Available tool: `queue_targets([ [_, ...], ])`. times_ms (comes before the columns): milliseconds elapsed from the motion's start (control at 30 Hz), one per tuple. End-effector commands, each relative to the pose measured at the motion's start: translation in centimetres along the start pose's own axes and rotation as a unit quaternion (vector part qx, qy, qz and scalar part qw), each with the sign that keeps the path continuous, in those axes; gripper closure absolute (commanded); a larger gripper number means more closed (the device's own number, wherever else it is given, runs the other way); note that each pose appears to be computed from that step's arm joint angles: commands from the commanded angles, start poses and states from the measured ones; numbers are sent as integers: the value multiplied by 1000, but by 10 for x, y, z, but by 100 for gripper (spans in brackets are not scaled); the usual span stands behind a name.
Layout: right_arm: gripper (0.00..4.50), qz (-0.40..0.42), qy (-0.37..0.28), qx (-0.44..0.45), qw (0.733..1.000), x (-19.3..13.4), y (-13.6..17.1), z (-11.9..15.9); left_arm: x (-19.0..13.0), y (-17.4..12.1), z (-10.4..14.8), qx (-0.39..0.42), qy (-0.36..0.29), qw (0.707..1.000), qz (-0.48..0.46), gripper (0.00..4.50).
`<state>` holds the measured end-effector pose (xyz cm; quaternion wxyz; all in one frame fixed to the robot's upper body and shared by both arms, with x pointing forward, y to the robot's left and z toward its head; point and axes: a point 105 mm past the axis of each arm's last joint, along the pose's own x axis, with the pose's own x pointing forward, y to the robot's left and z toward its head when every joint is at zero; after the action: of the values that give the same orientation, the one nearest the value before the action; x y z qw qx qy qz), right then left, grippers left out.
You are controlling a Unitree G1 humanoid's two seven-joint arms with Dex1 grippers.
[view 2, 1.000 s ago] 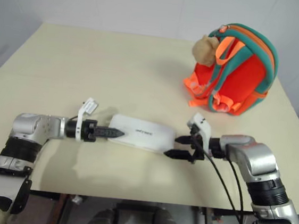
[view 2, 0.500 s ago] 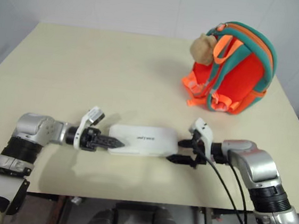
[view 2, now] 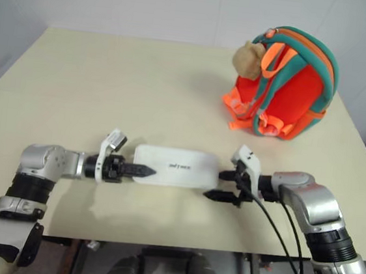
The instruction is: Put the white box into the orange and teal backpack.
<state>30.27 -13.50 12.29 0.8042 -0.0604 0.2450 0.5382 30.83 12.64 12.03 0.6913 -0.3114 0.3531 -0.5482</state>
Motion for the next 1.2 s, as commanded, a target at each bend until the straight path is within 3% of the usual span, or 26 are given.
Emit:
queue_targets([
  [33, 0, 13, -17, -14, 1000, 0, 7, 8, 0, -11, 1, 7, -9, 1000, -25, 300],
  [167, 0, 3, -31, -6, 999, -1, 5, 11, -2, -13, 6, 19, -35, 999, -28, 300],
  [367, 0, -92, -104, -13, 990, -24, -24, 41, -19, -21, 18, 69, -75, 995, -19, 300],
  [533, 0, -230, -184, -53, 954, -75, -62, 87, -45, -32, 13, 107, -93, 990, -3, 300],
  [733, 0, -343, -219, -76, 910, -117, -92, 122, -63, -31, 3, 115, -108, 987, 32, 300],
  [967, 0, -370, -213, -83, 900, -110, -108, 136, -61, -32, -5, 117, -110, 986, 35, 300],
  [1100, 0, -351, -227, -66, 906, -82, -120, 142, -59, -31, -2, 120, -121, 985, 37, 300],
  [1200, 0, -361, -258, -38, 895, -76, -135, 147, -58, -31, -1, 121, -127, 984, 36, 300],
])
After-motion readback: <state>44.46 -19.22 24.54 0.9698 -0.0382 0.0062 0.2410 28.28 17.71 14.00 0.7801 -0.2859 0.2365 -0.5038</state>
